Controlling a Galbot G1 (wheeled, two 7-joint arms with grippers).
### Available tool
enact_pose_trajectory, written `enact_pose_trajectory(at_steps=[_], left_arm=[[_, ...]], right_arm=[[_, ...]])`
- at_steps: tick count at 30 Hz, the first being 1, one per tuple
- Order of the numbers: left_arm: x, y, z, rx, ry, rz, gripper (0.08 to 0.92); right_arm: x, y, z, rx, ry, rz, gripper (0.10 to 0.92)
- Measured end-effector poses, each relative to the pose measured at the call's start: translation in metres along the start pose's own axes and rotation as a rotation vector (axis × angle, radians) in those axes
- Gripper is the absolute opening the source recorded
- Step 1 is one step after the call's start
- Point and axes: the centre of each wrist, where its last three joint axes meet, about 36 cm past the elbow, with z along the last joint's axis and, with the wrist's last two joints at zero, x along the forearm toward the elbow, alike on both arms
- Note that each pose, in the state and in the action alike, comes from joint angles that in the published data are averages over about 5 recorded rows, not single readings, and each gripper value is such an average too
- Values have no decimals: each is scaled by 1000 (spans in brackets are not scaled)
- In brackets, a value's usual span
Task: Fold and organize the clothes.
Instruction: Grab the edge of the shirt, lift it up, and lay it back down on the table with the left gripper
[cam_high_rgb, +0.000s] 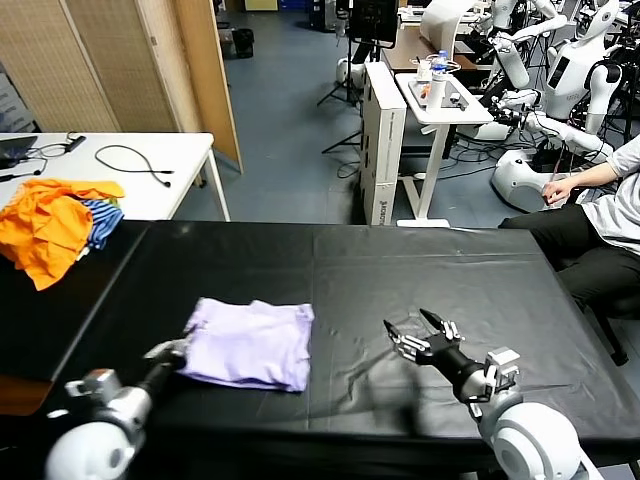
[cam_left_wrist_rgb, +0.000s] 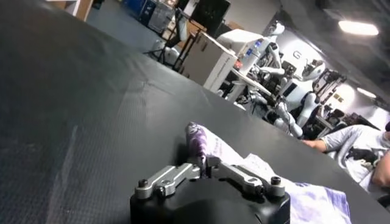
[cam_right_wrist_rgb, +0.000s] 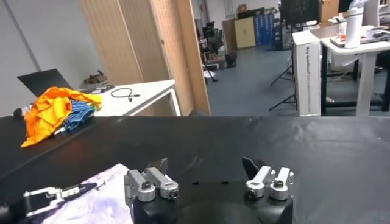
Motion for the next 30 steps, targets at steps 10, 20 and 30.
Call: enact_pose_trajectory(at_steps=[10, 20, 30], left_arm=[[59, 79, -66, -166, -66, -187, 176], [95, 83, -127, -371, -165, -304, 176], [68, -20, -75, -370, -238, -204, 176]], right_arm=[[-6, -1, 7, -8, 17, 11, 907], [-5, 0, 14, -26, 28, 17, 907], [10, 3, 16, -14, 27, 52, 907]])
